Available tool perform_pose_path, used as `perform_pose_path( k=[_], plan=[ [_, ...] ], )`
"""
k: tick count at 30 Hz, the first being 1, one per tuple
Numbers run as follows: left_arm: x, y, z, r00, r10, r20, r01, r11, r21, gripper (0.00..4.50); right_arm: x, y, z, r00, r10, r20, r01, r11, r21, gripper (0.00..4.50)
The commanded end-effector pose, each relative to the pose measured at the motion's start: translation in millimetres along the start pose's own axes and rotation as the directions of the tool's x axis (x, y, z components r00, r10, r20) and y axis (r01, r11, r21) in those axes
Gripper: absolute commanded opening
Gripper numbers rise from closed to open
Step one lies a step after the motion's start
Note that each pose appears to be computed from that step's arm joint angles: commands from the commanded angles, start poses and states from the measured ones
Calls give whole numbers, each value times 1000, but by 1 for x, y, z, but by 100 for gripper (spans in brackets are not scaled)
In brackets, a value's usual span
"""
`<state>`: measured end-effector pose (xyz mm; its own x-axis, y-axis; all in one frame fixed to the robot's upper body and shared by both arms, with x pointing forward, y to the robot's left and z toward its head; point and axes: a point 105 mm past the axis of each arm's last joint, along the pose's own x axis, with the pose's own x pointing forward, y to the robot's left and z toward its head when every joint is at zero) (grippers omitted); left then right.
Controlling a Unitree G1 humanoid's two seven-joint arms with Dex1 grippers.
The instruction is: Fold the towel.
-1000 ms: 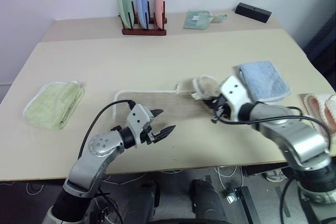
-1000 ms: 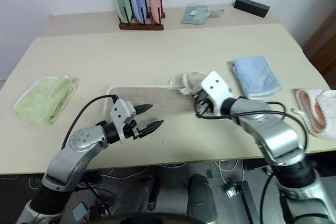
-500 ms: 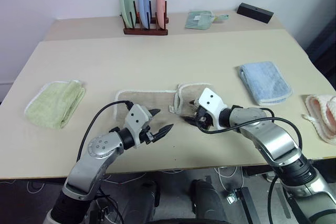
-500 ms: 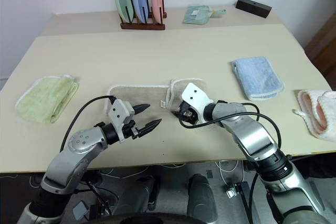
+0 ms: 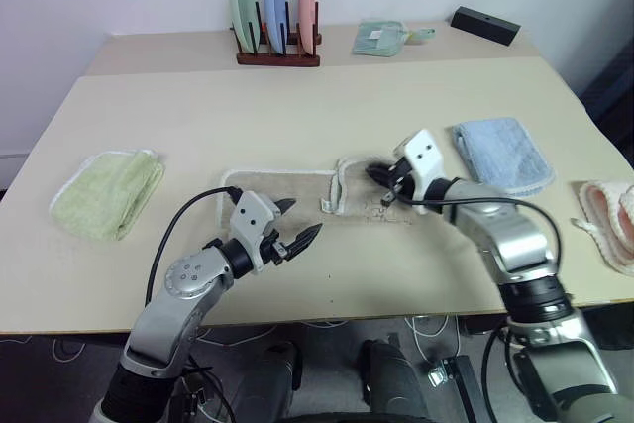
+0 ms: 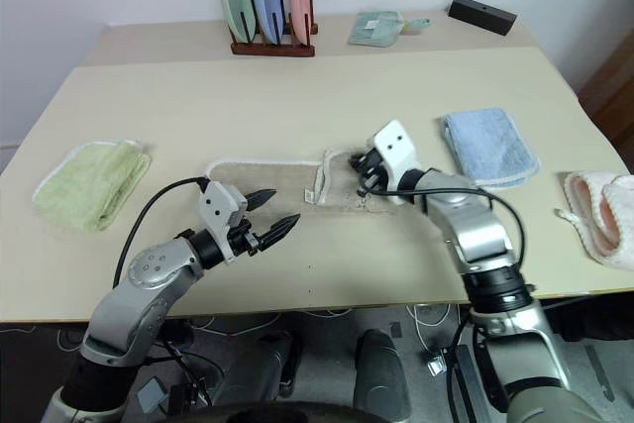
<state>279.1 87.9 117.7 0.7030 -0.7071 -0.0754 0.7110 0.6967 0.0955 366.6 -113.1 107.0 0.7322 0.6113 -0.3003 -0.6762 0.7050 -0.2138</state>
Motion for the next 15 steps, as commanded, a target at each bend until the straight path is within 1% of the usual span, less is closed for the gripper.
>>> perform_pose_path(
  k=[1,3,4,5,8,9,11,13,14,15],
  plan=[
    [-6,2,8,999,37,20,-37,999,21,342,8,12,-11,999,48,-16,-49,998,-41,6],
    [-11,5,6,998,69,14,-69,998,5,342,8,17,-17,997,75,-36,-77,995,-58,6],
    [-13,5,6,996,83,14,-83,997,-6,342,7,15,-16,997,74,-31,-76,994,-74,6],
    [-16,6,6,995,102,13,-101,995,-22,342,6,11,-10,998,65,-9,-66,994,-91,6],
    [-25,7,4,988,154,5,-153,985,-80,342,0,-2,20,993,55,101,-44,994,-101,6],
    [-30,6,4,984,178,6,-176,976,-130,342,-5,-6,36,986,63,153,-46,993,-111,29],
    [-41,7,1,971,240,-2,-234,943,-236,342,-15,-5,59,968,124,219,-90,984,-157,87],
    [-51,6,-2,957,291,-4,-272,891,-362,394,-23,2,72,952,197,236,-141,962,-233,180],
    [-56,5,-2,946,325,1,-291,848,-443,422,-27,7,77,944,234,235,-168,948,-270,226],
    [-60,4,-2,938,347,2,-301,816,-494,450,-29,10,80,938,257,233,-185,939,-291,283]
  ],
)
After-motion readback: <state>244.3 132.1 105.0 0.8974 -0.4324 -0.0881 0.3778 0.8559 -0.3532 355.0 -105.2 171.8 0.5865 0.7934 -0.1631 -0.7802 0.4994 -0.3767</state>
